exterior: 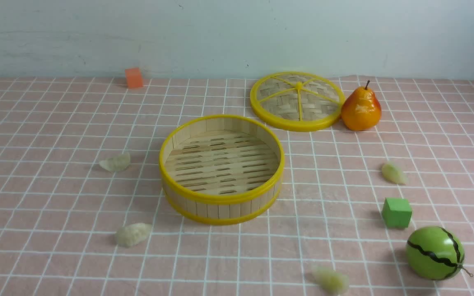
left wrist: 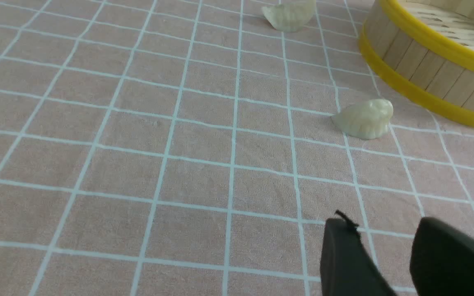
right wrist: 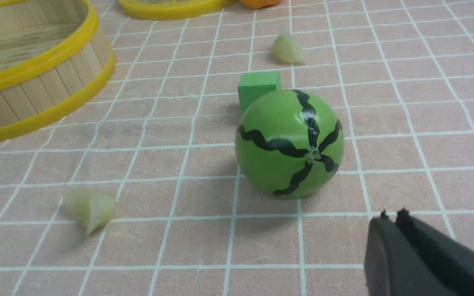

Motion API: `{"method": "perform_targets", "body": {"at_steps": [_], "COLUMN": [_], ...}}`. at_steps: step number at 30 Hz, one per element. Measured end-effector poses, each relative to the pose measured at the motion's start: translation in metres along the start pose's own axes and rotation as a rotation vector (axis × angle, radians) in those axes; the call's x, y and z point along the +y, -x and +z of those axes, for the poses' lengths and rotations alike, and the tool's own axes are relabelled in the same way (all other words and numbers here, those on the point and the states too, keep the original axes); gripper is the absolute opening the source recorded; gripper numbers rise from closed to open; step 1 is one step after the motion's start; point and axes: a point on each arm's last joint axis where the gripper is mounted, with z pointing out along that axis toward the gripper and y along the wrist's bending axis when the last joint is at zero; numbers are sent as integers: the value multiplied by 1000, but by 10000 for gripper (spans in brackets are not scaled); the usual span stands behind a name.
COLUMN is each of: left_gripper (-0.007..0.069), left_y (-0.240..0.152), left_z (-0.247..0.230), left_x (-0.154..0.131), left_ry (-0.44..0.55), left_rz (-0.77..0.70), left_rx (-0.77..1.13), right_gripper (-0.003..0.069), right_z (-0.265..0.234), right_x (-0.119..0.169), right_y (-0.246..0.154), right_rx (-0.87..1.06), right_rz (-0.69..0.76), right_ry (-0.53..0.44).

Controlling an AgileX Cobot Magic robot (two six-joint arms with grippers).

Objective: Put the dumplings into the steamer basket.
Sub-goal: Use the left arm to grab a dumpling

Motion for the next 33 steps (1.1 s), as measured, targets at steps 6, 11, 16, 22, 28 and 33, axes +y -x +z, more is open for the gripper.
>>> {"method": "perform_targets", "body": {"at_steps": [6, 11, 16, 22, 28, 33], "left_gripper": [238, 238, 238, 238, 238, 238], "left_y": [0, 0, 0, 1, 4, 18], "left_z": [0, 0, 0, 0, 0, -2], "left_x": [0, 0, 0, 1, 0, -2], "left_ry": [0, 0, 0, 7, 5, -20], "left_rz": [0, 0, 0, 24, 31, 34], "left_rx": [0, 0, 0, -16, -45, -200], "right_gripper": [36, 43, 50, 57, 64, 74], "right_z": [0, 0, 0, 0, 0, 1], "right_x": [0, 0, 0, 0, -3, -4], "right_y": [0, 0, 0, 0, 2, 7], "right_rx": [0, 0, 0, 0, -18, -101], "right_rz": [0, 0, 0, -1, -105, -188], "right_ry": [0, 0, 0, 0, -32, -46]}}
